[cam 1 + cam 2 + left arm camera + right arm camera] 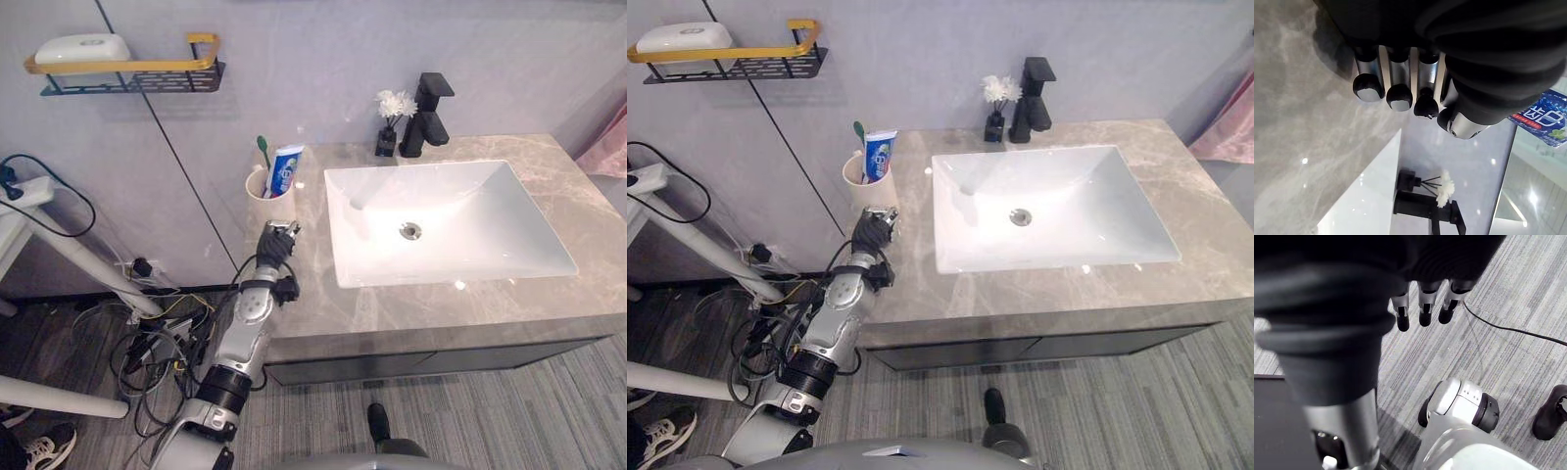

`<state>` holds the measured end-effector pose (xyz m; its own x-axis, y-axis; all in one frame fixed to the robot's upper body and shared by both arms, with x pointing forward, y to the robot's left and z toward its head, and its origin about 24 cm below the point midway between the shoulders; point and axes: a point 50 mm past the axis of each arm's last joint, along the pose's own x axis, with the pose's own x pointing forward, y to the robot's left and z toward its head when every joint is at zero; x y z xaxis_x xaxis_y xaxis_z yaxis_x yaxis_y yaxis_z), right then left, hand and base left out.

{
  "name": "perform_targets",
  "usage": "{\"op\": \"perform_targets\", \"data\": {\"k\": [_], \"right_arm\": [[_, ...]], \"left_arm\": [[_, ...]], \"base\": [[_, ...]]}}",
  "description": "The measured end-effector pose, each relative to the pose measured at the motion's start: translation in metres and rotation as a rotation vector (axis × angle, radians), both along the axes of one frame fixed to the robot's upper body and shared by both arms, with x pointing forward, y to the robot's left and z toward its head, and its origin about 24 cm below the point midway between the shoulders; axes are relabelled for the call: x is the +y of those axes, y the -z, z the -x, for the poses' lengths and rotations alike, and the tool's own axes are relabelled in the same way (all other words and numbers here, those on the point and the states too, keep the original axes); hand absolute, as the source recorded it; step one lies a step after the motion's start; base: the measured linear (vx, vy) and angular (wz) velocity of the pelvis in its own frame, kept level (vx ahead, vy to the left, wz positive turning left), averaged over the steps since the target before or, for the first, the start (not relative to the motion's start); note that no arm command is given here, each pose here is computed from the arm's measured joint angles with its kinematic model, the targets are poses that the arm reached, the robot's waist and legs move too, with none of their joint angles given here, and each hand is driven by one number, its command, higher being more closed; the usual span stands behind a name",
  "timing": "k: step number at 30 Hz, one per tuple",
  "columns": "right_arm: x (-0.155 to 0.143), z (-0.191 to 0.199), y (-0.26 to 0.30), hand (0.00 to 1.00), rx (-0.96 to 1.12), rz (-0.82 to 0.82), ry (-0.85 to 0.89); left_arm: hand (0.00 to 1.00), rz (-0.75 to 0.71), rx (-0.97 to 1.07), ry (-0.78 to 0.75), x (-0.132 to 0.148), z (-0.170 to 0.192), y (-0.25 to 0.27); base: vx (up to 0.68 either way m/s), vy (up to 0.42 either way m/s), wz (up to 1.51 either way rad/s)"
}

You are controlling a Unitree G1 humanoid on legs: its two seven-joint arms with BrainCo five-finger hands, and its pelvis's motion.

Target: Organize washtable

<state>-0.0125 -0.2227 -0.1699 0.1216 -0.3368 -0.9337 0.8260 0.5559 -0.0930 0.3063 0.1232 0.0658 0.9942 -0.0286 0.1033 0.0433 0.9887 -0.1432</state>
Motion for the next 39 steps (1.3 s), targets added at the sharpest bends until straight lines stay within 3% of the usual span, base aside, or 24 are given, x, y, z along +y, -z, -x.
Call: {"op": "perform_targets", "data": {"k": [24,39], "right_arm": [[-0.001,-0.018,-0.004,0.0,-0.076,0.021,-0.092],[-0.002,-0.026,-0.008,0.0,-0.099,0.032,-0.175]], "left_arm": [[1.0,0.004,0.005,-0.006,-0.001,-0.006,0.0],[1.0,0.094,0.023,-0.135,0.022,-0.003,0.005]], "base": [[0.0,0.0,0.0],[0.0,0.0,0.0]]}}
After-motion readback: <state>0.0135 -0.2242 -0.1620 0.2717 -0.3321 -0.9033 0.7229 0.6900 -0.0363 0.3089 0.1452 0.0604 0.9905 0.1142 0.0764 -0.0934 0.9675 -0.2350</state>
